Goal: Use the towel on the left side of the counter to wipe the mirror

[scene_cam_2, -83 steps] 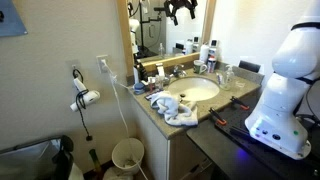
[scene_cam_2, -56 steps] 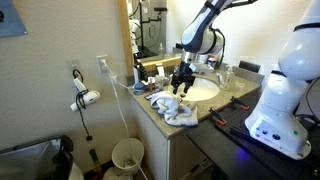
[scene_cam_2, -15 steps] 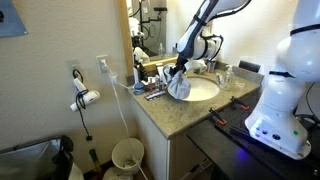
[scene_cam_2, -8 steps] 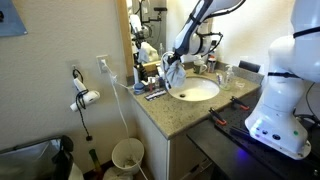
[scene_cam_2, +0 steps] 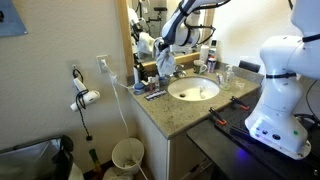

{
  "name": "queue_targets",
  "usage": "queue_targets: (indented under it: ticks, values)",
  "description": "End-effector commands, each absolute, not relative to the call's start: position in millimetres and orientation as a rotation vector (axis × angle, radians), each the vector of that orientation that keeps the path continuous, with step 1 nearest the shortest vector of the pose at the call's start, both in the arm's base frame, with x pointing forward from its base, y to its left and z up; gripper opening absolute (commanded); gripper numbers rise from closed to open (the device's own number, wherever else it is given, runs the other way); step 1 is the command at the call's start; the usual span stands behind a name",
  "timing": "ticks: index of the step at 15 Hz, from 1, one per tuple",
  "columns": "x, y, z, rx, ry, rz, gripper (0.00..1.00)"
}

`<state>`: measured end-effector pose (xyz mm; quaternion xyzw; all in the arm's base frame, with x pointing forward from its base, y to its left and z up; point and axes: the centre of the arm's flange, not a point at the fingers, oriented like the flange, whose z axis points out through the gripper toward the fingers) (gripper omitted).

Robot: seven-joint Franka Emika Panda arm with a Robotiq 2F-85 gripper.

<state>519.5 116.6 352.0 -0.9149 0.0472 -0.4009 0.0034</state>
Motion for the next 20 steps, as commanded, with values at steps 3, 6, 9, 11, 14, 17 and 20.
queue_targets:
  ticks: [3, 6, 9, 11, 14, 17, 20]
  values:
    - [519, 166, 457, -2.764, 0.159, -1.562, 0.08]
    - [522, 184, 509, -2.648, 0.180, -1.761, 0.08]
    - [529, 190, 528, -2.575, 0.187, -1.888, 0.08]
    - [532, 189, 530, -2.566, 0.186, -1.931, 0.08]
    - [536, 181, 522, -2.568, 0.191, -1.970, 0.08]
    - [543, 168, 515, -2.571, 0.210, -1.999, 0.08]
    - [555, 151, 502, -2.589, 0.186, -1.963, 0.08]
